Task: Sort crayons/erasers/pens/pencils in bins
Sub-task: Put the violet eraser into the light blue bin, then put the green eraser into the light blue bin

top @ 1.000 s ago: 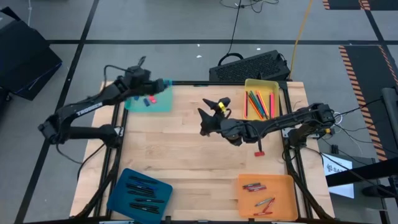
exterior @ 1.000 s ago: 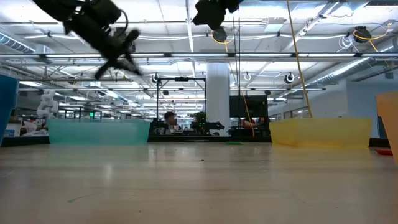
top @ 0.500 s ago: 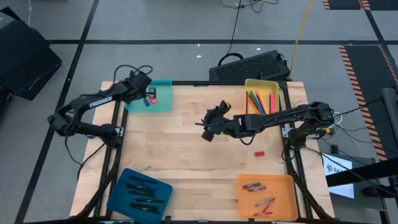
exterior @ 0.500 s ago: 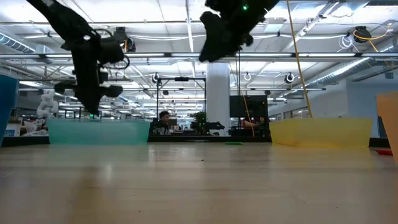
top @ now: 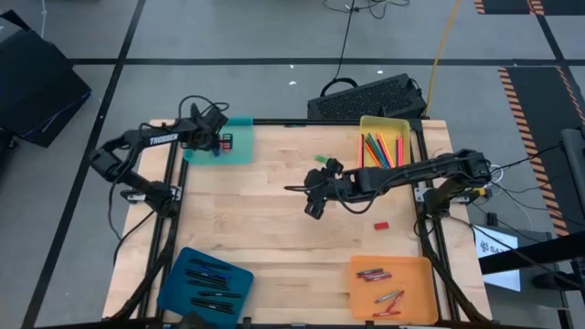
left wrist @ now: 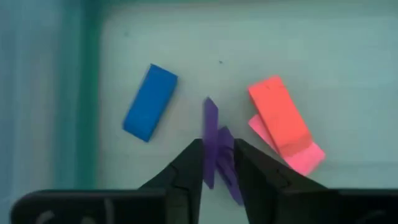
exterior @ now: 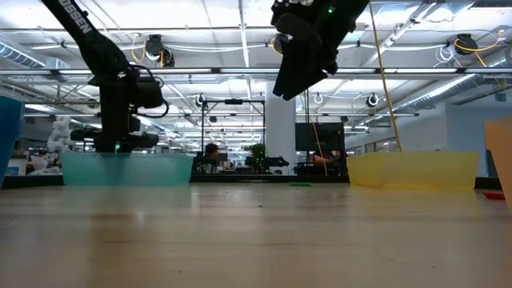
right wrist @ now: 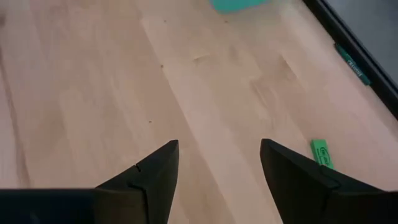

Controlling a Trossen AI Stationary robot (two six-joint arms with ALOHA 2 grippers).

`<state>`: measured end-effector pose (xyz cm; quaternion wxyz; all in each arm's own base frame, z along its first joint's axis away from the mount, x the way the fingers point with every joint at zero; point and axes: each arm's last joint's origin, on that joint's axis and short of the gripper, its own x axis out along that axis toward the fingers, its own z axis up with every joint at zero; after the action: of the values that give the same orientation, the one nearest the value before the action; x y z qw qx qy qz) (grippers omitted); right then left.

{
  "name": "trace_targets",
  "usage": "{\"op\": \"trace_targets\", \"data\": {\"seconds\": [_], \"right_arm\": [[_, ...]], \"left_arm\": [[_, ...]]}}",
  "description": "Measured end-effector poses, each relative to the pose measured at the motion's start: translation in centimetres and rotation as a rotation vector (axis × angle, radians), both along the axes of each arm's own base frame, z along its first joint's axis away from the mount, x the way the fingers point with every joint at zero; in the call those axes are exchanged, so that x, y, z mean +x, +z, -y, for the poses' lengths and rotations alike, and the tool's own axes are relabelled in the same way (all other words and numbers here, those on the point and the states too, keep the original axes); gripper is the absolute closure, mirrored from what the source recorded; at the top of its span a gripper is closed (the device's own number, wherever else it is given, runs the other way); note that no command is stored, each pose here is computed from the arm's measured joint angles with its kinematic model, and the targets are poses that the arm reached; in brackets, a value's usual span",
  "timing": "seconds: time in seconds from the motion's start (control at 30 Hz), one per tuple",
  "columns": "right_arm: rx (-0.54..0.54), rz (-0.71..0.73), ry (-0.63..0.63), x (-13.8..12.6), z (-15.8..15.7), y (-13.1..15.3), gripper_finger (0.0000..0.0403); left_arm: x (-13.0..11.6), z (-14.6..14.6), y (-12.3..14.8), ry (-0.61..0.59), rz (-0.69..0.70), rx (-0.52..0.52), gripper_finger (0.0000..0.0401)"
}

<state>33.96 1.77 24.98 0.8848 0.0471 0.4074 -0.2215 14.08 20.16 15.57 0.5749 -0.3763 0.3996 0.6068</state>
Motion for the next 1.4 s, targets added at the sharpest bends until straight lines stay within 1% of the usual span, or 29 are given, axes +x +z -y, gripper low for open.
{"op": "trace_targets", "data": {"seconds": [0.13, 0.2, 0.27, 0.33, 0.43, 0.5, 0.6, 0.7, 0.77, 0.83, 0.9, 0.97, 1.03, 1.1, 1.17, 1.23, 1.3, 1.33, 1.4], "right_arm": [[0.049, -0.033, 0.034, -0.2, 0.2, -0.2, 0.0177], [0.057, -0.075, 0.034, -0.5, 0.5, -0.4, 0.0175], [0.058, -0.113, 0.077, -0.6, 0.5, -0.5, 0.0177], [0.06, -0.13, 0.117, -0.6, 0.2, 0.2, 0.0183], [0.064, -0.094, 0.13, 0.1, -0.3, 2.4, 0.019], [0.064, -0.098, 0.133, 0.6, -0.6, 3.8, 0.0191], [0.051, -0.088, 0.169, 1.8, -1.6, 5.6, 0.0191], [0.027, -0.081, 0.249, 3.1, -3.4, 6.6, 0.0191], [0.001, -0.121, 0.314, 3.5, -4.5, 5.9, 0.0191], [-0.028, -0.194, 0.362, 3.5, -5.1, 4.4, 0.0191], [-0.044, -0.267, 0.379, 3.1, -5.1, 2.7, 0.0191], [-0.045, -0.306, 0.375, 2.8, -4.9, 1.2, 0.0192], [-0.016, -0.329, 0.317, 2.5, -4.3, 0.0, 0.0192], [0.042, -0.337, 0.201, 2.3, -3.0, -0.7, 0.0192], [0.086, -0.323, 0.081, 2.4, -1.0, -0.8, 0.0192], [0.12, -0.292, -0.034, 2.6, 1.5, -0.8, 0.0192], [0.173, -0.258, -0.131, 2.7, 4.4, -0.4, 0.0192], [0.2, -0.241, -0.167, 2.7, 5.9, -0.2, 0.0192], [0.215, -0.214, -0.221, 2.7, 9.0, -0.1, 0.0192]], "left_arm": [[-0.3, 0.3, 0.8, -0.045, 0.059, -0.044, 0.027], [-0.4, 0.4, 1.8, -0.058, 0.098, -0.06, 0.0246], [-0.5, 0.6, 3.4, -0.088, 0.12, -0.051, 0.0224], [-0.6, 0.9, 5.4, -0.133, 0.136, -0.004, 0.0205], [-0.9, 1.4, 8.6, -0.203, 0.163, 0.086, 0.0182], [-1.1, 1.7, 10.8, -0.243, 0.188, 0.146, 0.0171], [-1.2, 2.2, 13.4, -0.33, 0.258, 0.192, 0.0162], [-1.3, 3.0, 15.7, -0.416, 0.346, 0.23, 0.016], [-1.3, 3.7, 17.1, -0.476, 0.408, 0.26, 0.016], [-1.3, 4.6, 18.4, -0.536, 0.466, 0.307, 0.016], [-1.5, 5.8, 19.5, -0.586, 0.512, 0.361, 0.016], [-1.7, 7.0, 20.6, -0.634, 0.565, 0.422, 0.016], [-2.1, 8.2, 21.5, -0.67, 0.609, 0.469, 0.016], [-2.5, 9.5, 22.5, -0.703, 0.671, 0.521, 0.016], [-2.8, 10.5, 23.3, -0.732, 0.741, 0.559, 0.016], [-2.9, 11.3, 24.2, -0.766, 0.815, 0.603, 0.016], [-2.4, 11.7, 24.7, -0.806, 0.884, 0.618, 0.016], [-2.2, 11.9, 24.9, -0.825, 0.91, 0.62, 0.016], [-1.5, 12.1, 25.0, -0.856, 0.931, 0.616, 0.016]]}}
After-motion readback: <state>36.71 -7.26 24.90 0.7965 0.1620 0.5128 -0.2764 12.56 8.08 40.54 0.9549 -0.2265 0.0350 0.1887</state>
